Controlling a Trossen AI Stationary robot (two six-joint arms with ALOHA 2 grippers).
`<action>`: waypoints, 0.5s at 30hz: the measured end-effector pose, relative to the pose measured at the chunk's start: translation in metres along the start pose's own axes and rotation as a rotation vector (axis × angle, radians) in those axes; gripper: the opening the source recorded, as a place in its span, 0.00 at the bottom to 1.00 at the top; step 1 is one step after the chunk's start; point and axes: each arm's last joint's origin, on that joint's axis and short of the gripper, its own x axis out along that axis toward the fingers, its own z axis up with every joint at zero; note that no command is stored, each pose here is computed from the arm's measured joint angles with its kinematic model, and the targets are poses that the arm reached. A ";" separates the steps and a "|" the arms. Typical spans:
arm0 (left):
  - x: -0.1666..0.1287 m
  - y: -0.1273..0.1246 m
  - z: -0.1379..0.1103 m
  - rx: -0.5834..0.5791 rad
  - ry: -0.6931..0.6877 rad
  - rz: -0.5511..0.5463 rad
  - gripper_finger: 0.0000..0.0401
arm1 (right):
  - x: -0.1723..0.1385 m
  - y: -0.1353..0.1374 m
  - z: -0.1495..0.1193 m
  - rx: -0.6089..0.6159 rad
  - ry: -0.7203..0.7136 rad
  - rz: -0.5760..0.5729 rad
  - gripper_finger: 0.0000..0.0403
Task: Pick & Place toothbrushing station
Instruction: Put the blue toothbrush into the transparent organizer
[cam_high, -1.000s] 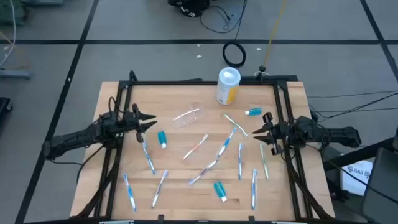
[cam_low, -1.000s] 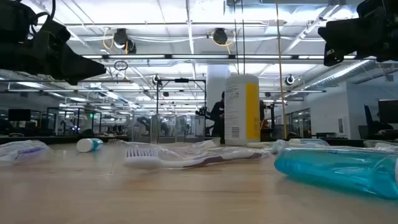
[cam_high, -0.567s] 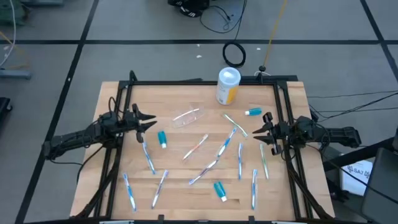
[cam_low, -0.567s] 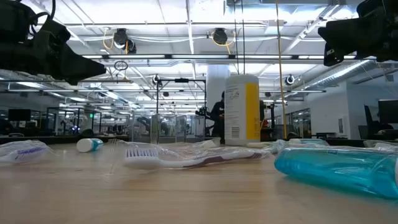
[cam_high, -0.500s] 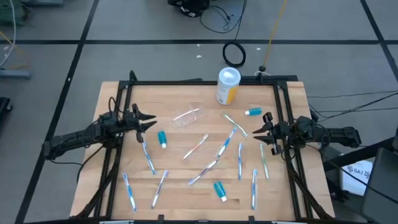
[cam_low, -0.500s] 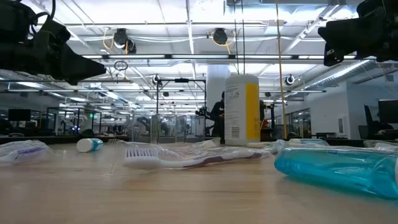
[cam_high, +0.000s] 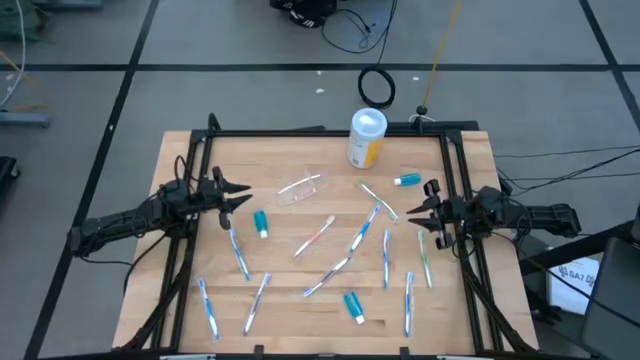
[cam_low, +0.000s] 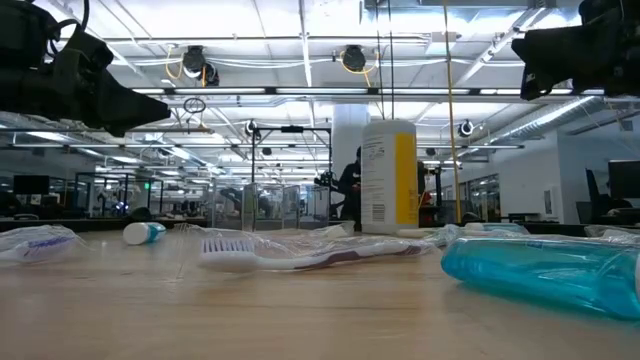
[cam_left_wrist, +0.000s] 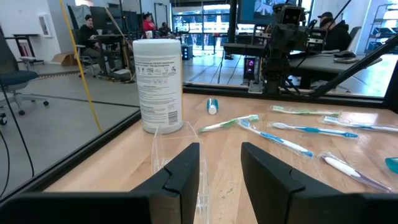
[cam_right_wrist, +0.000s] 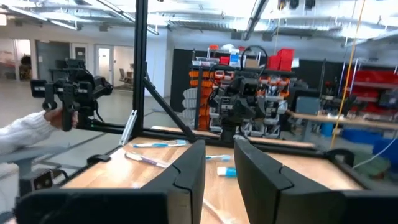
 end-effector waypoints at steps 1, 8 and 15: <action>0.000 0.000 0.000 0.000 0.000 0.000 0.31 | 0.000 0.000 0.001 -0.006 -0.006 -0.001 0.19; 0.000 0.000 0.000 -0.002 -0.001 0.000 0.31 | 0.001 0.000 0.005 0.024 -0.049 0.000 0.19; 0.000 0.000 0.005 -0.090 -0.053 -0.003 0.31 | 0.006 -0.002 0.011 0.056 -0.115 0.000 0.19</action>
